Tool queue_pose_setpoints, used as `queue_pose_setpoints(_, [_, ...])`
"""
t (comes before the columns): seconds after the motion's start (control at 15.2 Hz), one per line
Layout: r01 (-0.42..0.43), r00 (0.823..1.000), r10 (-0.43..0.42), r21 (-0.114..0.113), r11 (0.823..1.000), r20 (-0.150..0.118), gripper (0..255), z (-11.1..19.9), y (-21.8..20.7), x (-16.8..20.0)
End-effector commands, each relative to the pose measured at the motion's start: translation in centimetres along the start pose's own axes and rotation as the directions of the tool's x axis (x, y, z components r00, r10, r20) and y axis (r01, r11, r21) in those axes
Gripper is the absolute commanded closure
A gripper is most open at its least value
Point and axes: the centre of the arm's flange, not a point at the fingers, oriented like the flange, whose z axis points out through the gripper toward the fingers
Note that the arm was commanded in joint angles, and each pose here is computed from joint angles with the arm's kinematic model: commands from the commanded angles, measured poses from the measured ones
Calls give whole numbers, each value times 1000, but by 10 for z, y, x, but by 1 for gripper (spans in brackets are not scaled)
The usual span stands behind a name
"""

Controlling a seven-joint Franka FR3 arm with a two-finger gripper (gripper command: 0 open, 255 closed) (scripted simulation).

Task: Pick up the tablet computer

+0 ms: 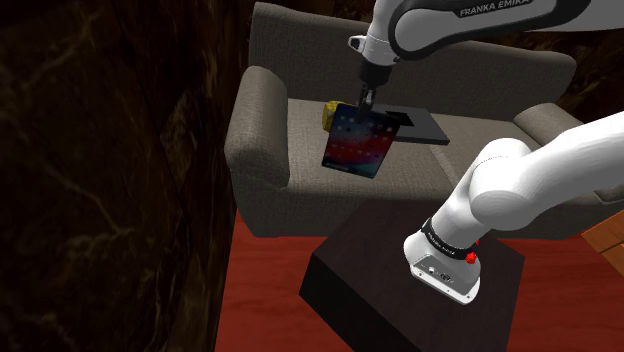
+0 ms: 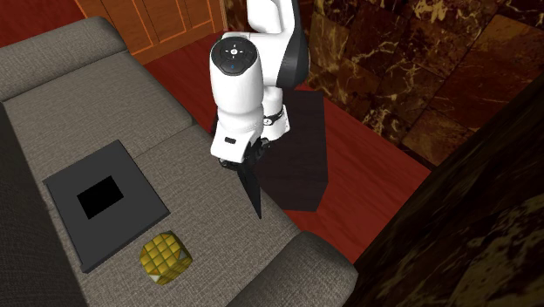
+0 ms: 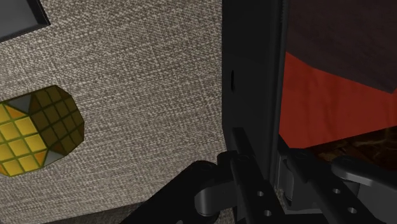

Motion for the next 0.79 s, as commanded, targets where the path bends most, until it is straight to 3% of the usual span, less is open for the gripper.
queue_pose_setpoints(0.0, [0,1000,0,0,1000,0,255,-10,-1,1])
queue_pose_setpoints(0.73, [0,1000,0,0,1000,0,255,-59,0,1])
